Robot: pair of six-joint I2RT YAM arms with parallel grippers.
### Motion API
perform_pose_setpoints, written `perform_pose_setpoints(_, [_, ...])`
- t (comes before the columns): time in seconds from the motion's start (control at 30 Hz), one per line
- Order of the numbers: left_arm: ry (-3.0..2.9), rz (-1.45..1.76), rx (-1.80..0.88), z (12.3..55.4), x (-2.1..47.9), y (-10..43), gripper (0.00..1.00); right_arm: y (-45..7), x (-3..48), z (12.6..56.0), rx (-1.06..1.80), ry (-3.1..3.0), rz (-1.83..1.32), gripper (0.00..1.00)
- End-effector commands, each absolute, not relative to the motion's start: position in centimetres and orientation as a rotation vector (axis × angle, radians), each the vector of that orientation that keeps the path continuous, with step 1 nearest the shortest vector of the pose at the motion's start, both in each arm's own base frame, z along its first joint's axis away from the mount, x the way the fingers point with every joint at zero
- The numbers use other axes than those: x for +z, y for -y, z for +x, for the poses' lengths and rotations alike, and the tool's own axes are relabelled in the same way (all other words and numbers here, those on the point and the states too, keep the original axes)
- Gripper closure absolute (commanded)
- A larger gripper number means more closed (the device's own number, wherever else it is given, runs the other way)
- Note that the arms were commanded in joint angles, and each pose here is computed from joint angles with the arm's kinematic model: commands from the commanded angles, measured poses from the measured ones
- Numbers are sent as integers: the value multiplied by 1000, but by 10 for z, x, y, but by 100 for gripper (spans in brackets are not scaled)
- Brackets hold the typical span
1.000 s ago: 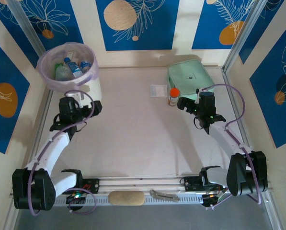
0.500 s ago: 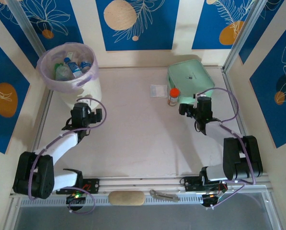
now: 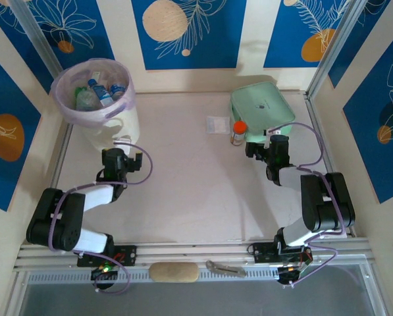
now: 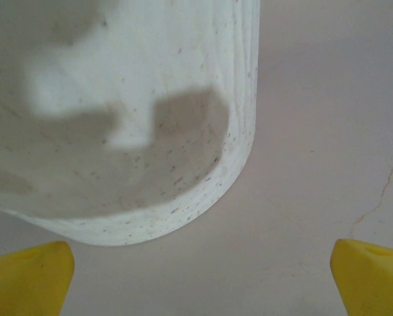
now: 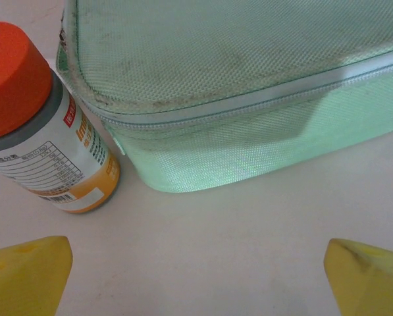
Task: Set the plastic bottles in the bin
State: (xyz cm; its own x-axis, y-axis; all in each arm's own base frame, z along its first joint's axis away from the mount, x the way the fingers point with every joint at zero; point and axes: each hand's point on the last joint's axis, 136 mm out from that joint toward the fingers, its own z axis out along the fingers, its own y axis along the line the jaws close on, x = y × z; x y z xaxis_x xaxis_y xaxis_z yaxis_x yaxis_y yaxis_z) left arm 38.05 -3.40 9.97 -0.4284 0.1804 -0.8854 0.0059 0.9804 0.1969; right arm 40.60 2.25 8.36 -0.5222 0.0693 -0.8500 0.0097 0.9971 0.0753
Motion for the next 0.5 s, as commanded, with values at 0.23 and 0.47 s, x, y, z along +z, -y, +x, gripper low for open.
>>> perform_pose_setpoints(0.23, [-1784,86,220,378,114,24,1,-4,96,396,65,-1891,125,1])
perform_pose_setpoints(0.47, [-1825,82,167,380,101,21,1,-3,94,395,45,-1930,131,1])
